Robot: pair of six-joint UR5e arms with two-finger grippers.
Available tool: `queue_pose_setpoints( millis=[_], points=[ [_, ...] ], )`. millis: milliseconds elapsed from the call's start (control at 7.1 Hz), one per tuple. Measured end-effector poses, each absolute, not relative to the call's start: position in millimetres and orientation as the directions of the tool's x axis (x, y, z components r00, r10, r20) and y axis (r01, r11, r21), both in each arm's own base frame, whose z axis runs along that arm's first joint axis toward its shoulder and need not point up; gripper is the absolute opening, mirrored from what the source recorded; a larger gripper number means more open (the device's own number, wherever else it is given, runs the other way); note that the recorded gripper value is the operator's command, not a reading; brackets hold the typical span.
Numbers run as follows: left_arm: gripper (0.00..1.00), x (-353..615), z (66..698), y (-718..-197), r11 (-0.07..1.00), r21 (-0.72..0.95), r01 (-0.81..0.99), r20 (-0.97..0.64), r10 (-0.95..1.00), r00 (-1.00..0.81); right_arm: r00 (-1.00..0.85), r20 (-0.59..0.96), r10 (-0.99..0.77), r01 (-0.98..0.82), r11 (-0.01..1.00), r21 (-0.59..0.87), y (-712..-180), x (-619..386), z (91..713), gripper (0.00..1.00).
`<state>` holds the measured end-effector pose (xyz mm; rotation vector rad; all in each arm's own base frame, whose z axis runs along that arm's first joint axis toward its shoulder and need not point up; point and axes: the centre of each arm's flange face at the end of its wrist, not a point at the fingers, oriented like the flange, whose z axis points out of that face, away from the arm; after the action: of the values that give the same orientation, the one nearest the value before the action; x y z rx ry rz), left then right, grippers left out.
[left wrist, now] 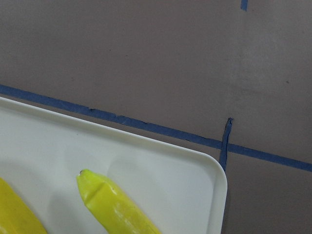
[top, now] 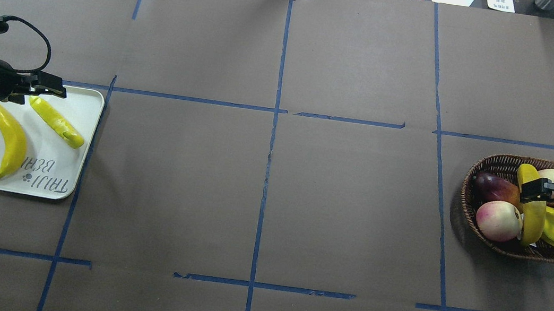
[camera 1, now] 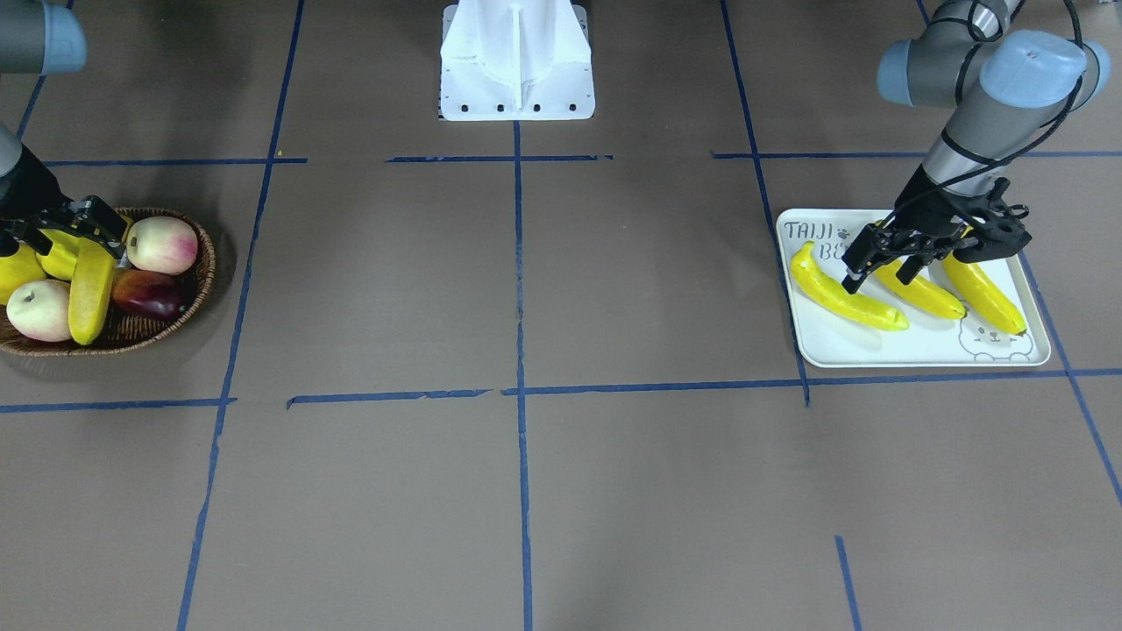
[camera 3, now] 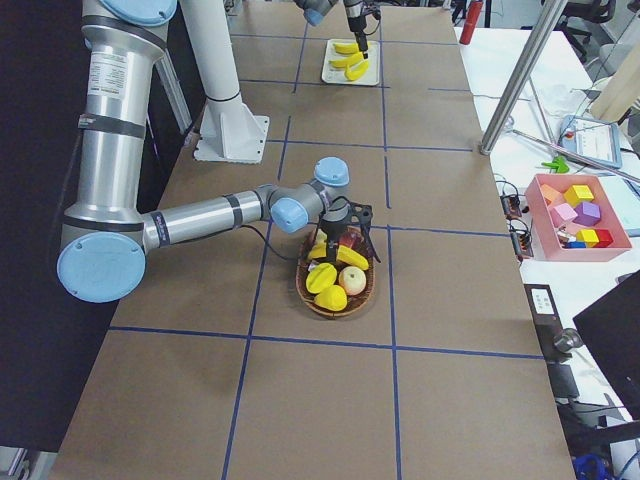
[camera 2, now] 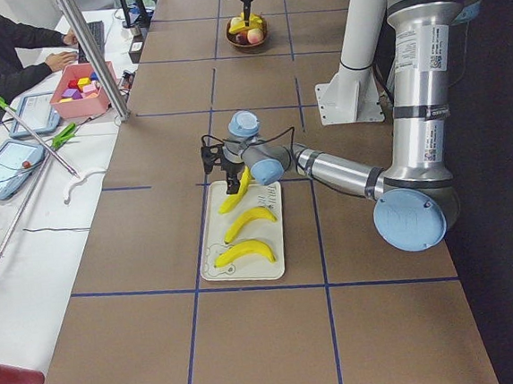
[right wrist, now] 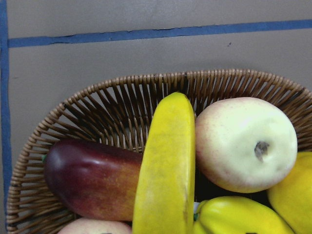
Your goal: Transfer all bananas from basket to plate
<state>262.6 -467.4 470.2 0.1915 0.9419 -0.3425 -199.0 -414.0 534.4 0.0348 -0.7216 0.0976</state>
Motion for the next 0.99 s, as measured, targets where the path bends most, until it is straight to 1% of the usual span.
queue_pose_setpoints(
  millis=[141, 422, 563, 845, 986],
  points=[
    [1.0, 263.1, 468.9, -468.0, 0.929, 0.012, 0.37, -0.818, -0.203, 0.538, 0.753, 0.653, 0.077, -0.1, 0.995, -0.001, -413.9, -201.3, 538.2, 0.24],
    [1.0, 263.5, 468.3, -468.5, 0.929, 0.01, 0.371, -0.819, -0.205, 0.536, 0.76, 0.647, 0.066, -0.091, 0.996, 0.006, -413.0, -205.3, 539.8, 0.04],
    [1.0, 263.5, 468.7, -468.5, 0.928, 0.01, 0.371, -0.818, -0.206, 0.536, 0.758, 0.65, 0.06, -0.086, 0.996, 0.009, -412.4, -206.3, 538.0, 0.0],
    [1.0, 263.3, 467.6, -468.3, 0.928, 0.01, 0.371, -0.819, -0.205, 0.535, 0.74, 0.671, 0.047, -0.084, 0.996, 0.023, -407.8, -198.0, 522.0, 0.0],
    [1.0, 263.1, 466.3, -468.0, 0.928, 0.012, 0.371, -0.821, -0.203, 0.534, 0.713, 0.701, 0.036, -0.084, 0.996, 0.035, -403.5, -178.9, 503.2, 0.0]
  ],
)
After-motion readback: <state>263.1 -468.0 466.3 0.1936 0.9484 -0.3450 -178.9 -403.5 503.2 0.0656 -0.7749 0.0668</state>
